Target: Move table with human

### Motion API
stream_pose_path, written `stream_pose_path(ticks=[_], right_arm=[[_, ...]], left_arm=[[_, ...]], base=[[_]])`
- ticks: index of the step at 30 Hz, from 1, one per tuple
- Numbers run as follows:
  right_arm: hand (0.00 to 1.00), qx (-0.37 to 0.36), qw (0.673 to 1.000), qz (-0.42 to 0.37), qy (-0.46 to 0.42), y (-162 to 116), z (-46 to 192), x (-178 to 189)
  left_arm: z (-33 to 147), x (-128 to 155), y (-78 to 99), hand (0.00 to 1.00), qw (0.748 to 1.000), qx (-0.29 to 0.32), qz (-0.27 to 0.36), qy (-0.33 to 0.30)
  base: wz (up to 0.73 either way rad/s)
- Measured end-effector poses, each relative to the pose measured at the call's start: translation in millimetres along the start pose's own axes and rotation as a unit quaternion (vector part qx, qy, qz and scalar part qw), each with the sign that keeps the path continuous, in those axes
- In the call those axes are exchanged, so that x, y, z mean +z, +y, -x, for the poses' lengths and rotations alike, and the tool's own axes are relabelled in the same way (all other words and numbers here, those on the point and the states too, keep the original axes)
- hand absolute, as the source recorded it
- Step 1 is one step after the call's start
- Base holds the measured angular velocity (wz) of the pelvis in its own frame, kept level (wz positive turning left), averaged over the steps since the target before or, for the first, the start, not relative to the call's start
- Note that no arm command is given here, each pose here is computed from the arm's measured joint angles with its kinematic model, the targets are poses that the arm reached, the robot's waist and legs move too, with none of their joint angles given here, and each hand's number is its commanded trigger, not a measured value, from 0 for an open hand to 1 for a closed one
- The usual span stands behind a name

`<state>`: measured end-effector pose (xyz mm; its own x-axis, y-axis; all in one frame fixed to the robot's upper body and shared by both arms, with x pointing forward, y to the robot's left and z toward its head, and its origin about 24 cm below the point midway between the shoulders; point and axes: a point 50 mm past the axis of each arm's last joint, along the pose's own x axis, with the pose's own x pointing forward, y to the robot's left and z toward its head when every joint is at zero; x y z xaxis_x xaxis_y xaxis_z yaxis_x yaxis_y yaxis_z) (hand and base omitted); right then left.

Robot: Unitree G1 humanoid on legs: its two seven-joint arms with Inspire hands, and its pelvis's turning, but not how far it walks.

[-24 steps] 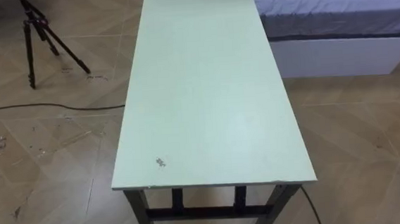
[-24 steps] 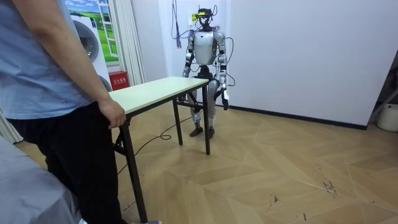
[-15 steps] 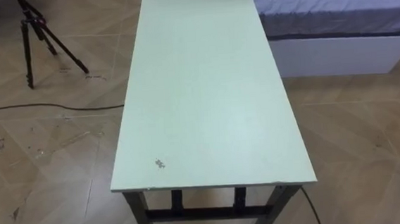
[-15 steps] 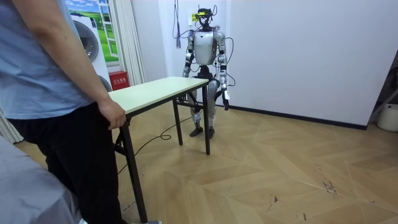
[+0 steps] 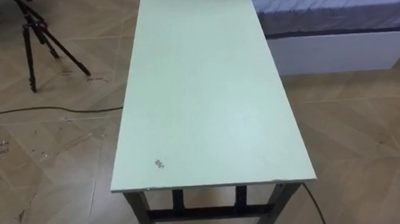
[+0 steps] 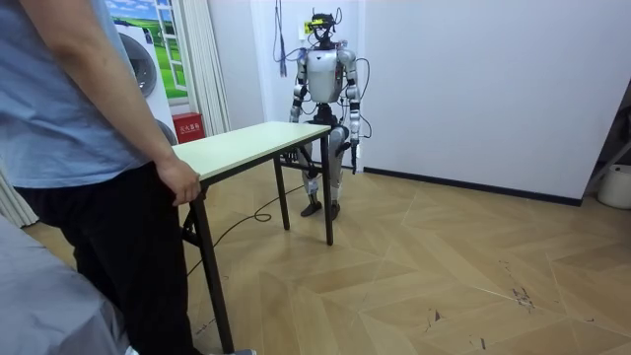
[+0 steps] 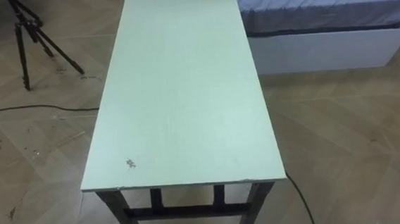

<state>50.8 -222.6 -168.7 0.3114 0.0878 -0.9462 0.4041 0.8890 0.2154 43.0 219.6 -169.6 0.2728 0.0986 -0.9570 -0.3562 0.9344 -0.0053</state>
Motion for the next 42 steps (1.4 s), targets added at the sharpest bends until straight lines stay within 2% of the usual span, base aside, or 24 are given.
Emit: stream_pose_path(ticks=[3, 5, 8, 9, 11, 15, 17, 22, 26, 32, 37, 42], right_arm=[[0.0, 0.027, 0.999, 0.003, -0.021, 1.8, 0.9, 14.7], [0.0, 0.061, 0.996, -0.002, -0.059, 14.6, 0.3, 32.1], [0.0, 0.146, 0.977, -0.034, -0.155, 43.4, 10.0, 64.1], [0.0, 0.159, 0.973, -0.042, -0.163, 47.7, 11.8, 65.2], [0.0, 0.183, 0.968, -0.054, -0.161, 54.5, 16.2, 59.4], [0.0, 0.235, 0.955, -0.075, -0.167, 74.2, 23.7, 53.8], [0.0, 0.279, 0.941, -0.094, -0.168, 92.2, 27.5, 57.8], [0.0, 0.347, 0.911, -0.144, -0.17, 115.7, 36.5, 65.3], [0.0, 0.376, 0.896, -0.158, -0.178, 128.6, 42.0, 74.6], [0.0, 0.376, 0.893, -0.158, -0.192, 134.1, 45.4, 86.8], [0.0, 0.371, 0.893, -0.15, -0.206, 137.6, 47.6, 100.8], [0.0, 0.364, 0.895, -0.152, -0.207, 137.1, 47.4, 102.9]], left_arm=[[-0.2, 5.3, -6.3, 0.0, 0.998, -0.043, 0.049, -0.007], [-0.2, 8.9, -10.7, 0.0, 0.994, -0.07, 0.085, -0.013], [1.2, 30.2, -31.6, 0.0, 0.98, -0.144, 0.13, -0.046], [2.5, 34.5, -36.0, 0.0, 0.976, -0.16, 0.138, -0.055], [11.1, 45.8, -53.7, 0.0, 0.957, -0.222, 0.161, -0.089], [23.1, 50.9, -77.5, 0.0, 0.933, -0.29, 0.187, -0.101], [32.6, 58.2, -97.3, 0.0, 0.912, -0.341, 0.206, -0.101], [48.9, 71.0, -122.0, 0.0, 0.864, -0.415, 0.267, -0.1], [53.7, 83.0, -127.8, 0.0, 0.854, -0.431, 0.27, -0.112], [58.1, 93.5, -129.4, 0.0, 0.842, -0.443, 0.282, -0.124], [60.3, 114.9, -130.1, 0.0, 0.837, -0.441, 0.287, -0.149], [65.5, 128.7, -125.9, 0.0, 0.819, -0.437, 0.338, -0.156]], base=[[-0.17], [-0.17], [0.01], [0.03], [0.0], [-0.02], [0.02], [0.0], [0.0], [0.0], [0.0], [-0.06]])
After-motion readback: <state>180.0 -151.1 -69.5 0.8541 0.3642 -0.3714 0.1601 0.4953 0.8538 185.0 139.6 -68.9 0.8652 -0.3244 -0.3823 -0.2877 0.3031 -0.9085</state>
